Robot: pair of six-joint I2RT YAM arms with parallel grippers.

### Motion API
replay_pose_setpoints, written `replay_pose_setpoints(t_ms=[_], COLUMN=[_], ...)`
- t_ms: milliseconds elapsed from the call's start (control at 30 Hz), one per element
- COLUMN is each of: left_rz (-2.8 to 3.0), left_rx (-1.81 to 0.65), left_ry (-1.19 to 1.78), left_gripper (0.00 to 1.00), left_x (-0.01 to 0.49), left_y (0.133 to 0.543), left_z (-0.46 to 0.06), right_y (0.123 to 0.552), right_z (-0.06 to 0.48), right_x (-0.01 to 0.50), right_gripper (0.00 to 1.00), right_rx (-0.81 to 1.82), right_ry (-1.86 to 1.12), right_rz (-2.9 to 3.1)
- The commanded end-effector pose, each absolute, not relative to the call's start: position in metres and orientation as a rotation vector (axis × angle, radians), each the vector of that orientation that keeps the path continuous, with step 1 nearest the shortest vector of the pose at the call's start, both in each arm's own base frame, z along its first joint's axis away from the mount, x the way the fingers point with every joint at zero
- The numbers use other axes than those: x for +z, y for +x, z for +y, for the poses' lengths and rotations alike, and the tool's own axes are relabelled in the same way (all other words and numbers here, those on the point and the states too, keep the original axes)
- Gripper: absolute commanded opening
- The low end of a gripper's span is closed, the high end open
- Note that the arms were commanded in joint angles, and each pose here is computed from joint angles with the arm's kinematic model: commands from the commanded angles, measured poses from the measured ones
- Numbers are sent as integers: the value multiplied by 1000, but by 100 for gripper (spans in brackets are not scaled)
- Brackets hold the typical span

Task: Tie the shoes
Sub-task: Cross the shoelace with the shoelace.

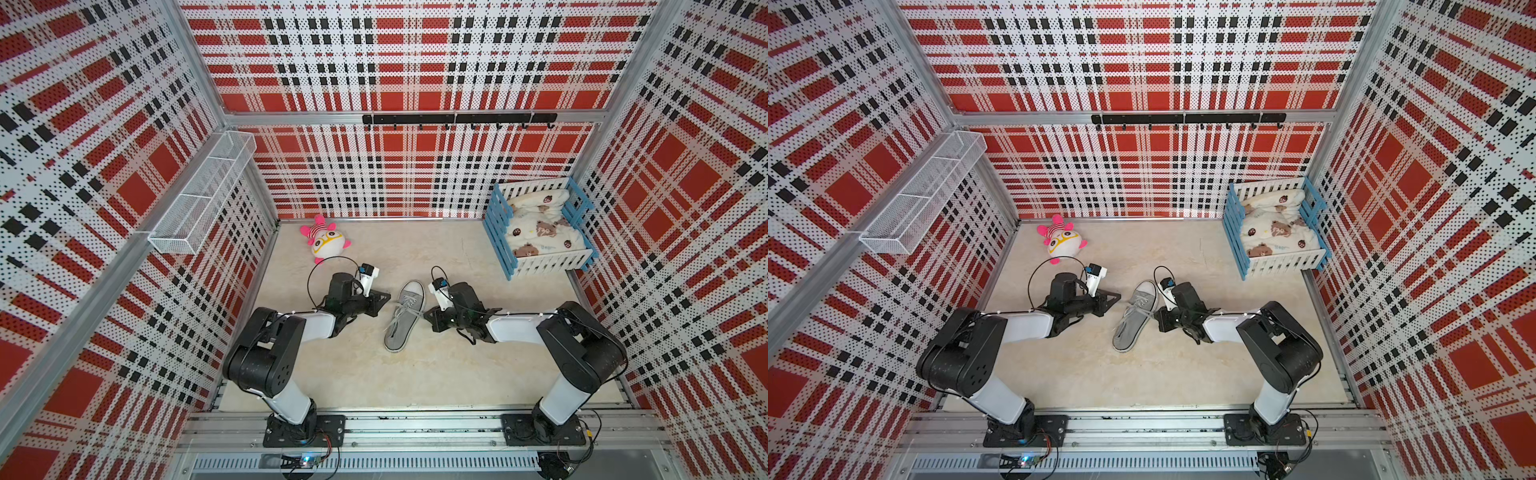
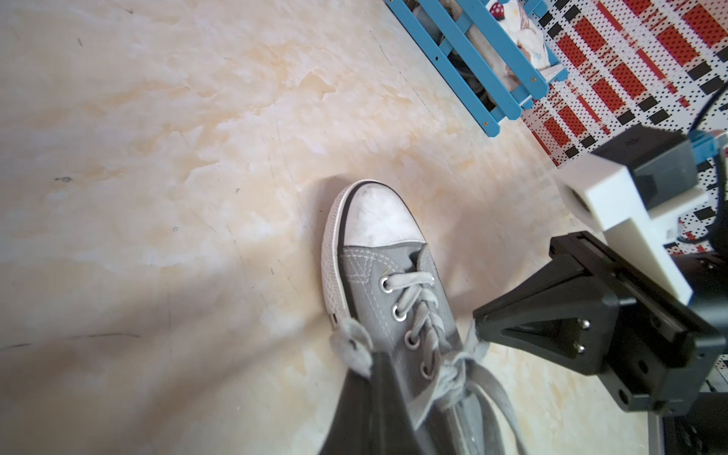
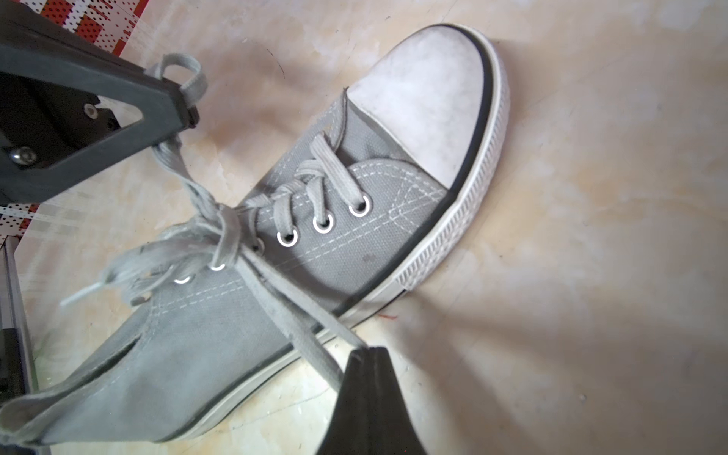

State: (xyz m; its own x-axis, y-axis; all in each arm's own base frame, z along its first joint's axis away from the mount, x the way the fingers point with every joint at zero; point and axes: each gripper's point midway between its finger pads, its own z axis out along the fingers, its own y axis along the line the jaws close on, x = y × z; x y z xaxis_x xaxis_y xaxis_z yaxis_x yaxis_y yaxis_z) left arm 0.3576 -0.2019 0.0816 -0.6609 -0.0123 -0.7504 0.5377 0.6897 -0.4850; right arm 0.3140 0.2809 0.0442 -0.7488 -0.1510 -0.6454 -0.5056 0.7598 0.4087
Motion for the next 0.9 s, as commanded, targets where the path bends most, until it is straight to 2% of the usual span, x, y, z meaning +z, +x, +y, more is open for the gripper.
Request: replay_pose_setpoints(t_ms=[0, 767, 867], left_rz=[2118, 2171, 2174], left_rx=[-874, -792, -759], left_ry=[354, 248, 201], left_gripper=[0, 0, 0], left_x=[84, 68, 66], left_y=[366, 369, 374], left_z=[-191, -174, -159], right_y=[312, 311, 310], right_z=[270, 236, 232], right_x=[38, 14, 12], right_gripper=[0, 0, 0], right_rx=[730, 598, 591], right_ry=[-458, -352, -335], right_rz=[2396, 2503, 2507])
